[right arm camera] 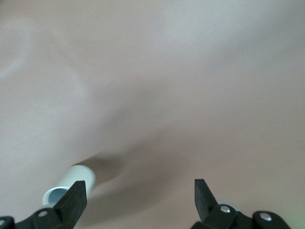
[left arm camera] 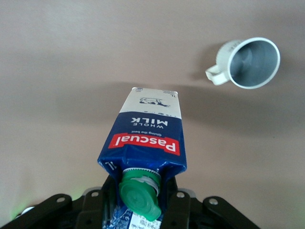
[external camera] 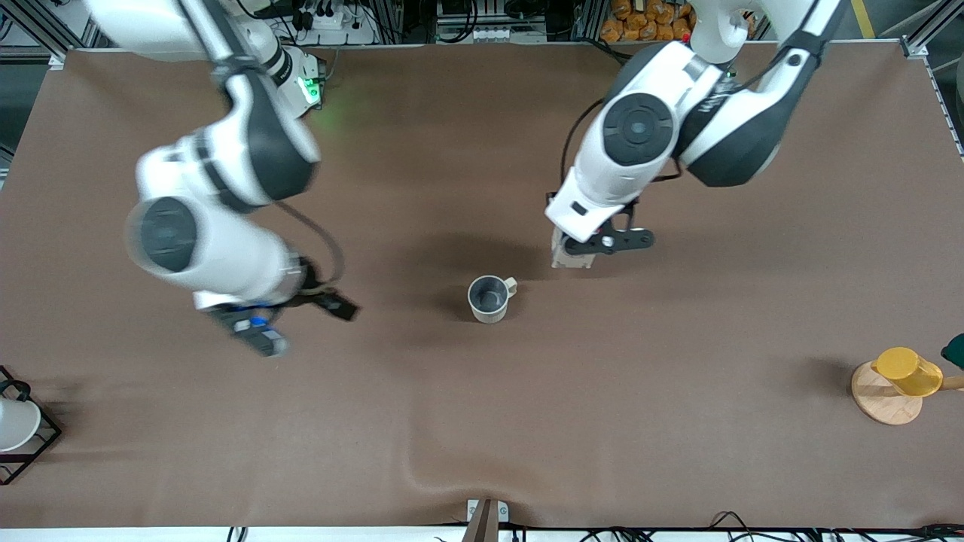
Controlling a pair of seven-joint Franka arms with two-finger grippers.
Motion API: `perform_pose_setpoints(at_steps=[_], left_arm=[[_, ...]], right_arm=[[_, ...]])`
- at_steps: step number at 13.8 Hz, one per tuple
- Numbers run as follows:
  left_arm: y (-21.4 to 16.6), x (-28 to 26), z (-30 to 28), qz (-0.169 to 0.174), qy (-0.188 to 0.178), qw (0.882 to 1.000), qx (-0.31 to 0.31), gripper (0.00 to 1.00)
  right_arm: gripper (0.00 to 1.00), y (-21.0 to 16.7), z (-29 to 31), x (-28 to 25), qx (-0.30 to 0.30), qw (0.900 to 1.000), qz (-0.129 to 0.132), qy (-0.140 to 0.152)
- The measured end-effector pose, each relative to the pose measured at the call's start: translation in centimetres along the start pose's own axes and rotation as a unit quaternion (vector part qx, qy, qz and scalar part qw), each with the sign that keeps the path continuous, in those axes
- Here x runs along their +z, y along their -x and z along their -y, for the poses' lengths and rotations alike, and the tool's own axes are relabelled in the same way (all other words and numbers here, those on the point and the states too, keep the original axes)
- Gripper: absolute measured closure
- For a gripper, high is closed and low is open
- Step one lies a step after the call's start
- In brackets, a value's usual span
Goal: Place milk next to cup
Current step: 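Open and withdraw the right gripper while the left gripper carries the milk toward the mug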
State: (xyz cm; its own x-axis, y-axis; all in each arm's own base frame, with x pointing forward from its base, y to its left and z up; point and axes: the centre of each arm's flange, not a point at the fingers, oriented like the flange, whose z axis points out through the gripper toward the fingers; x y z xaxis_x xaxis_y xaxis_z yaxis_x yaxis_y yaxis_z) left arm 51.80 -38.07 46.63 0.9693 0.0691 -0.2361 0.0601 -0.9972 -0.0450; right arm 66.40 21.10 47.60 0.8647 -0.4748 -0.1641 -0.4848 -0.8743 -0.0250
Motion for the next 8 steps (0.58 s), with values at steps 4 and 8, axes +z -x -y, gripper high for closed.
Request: perform_pose_setpoints(at_steps=[4, 8], left_arm=[[2.1, 2.1, -5.4, 0.011, 0.003, 1.0, -0.001, 0.58], [2.3, 3.8, -8.7, 0.017, 0.018, 1.0, 0.002, 0.58]], right_arm=[[0.0, -6.7, -10.0, -3.5, -0.078, 0.997, -0.01, 0.014], [0.0, -9.8, -17.4, -7.5, -0.121, 0.992, -0.03, 0.003]])
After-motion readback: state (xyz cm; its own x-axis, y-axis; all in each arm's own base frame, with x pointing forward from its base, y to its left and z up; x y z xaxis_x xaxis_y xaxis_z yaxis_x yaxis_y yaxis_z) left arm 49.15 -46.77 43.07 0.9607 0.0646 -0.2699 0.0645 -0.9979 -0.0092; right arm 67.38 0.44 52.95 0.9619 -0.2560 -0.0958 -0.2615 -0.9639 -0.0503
